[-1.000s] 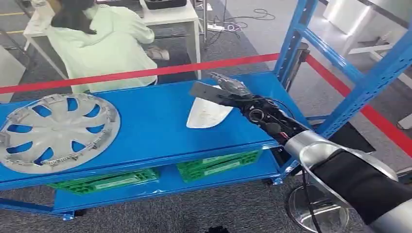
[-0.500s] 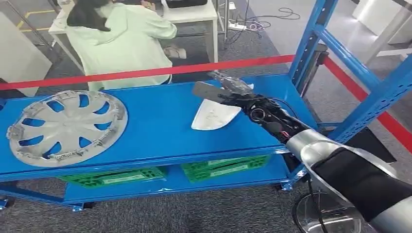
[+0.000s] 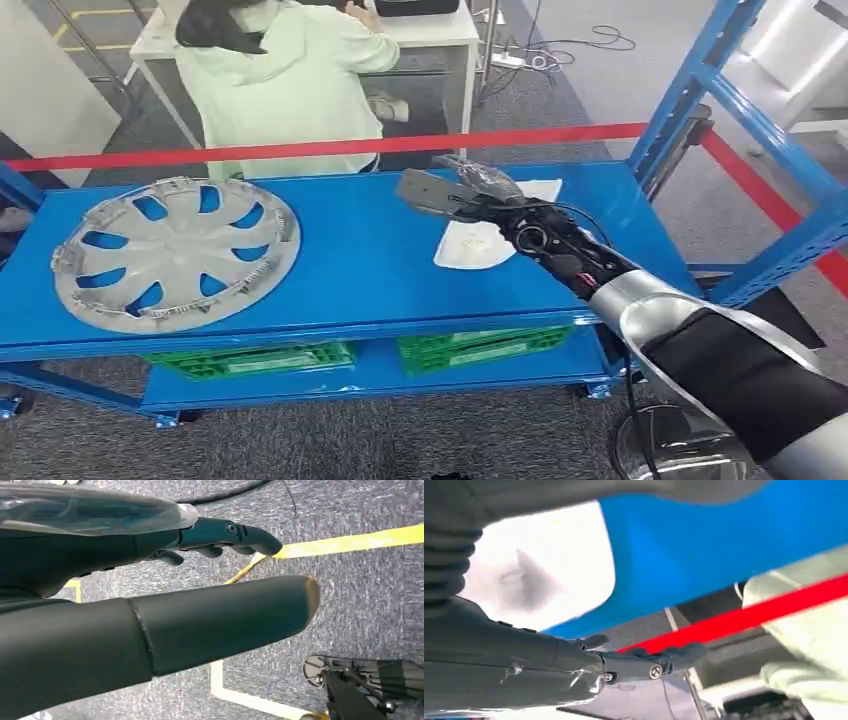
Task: Take the parts from the cabinet and place them on the table.
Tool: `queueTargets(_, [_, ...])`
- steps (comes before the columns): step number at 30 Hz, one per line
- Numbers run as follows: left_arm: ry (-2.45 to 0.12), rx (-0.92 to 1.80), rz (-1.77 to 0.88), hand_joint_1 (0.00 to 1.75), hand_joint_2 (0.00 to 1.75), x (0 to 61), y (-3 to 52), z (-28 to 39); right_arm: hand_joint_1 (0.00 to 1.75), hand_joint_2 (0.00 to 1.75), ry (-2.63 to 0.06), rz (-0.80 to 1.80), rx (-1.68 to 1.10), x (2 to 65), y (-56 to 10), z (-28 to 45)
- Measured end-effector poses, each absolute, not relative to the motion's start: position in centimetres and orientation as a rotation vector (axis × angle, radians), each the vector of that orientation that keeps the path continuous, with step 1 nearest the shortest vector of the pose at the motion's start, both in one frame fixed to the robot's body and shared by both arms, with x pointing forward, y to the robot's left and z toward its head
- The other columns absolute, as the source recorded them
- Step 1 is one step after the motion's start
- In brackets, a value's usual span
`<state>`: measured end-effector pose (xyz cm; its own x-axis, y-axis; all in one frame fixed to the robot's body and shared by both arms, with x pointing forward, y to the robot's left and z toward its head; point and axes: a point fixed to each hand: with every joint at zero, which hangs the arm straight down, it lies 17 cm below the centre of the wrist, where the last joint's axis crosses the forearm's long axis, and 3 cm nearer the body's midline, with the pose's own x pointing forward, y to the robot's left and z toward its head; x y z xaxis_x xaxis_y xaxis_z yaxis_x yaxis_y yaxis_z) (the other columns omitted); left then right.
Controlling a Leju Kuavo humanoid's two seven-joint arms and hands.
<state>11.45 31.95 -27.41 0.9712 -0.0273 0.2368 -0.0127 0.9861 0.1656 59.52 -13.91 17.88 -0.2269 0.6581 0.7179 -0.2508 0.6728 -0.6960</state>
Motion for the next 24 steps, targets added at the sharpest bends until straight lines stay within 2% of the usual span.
queueTargets(24, [-0.240, 0.169, -0.008, 0.00, 0.00, 11.4, 32.0, -27.4, 0.00, 1.75, -1.502, 0.849, -0.308, 59.4, -14.3, 17.3])
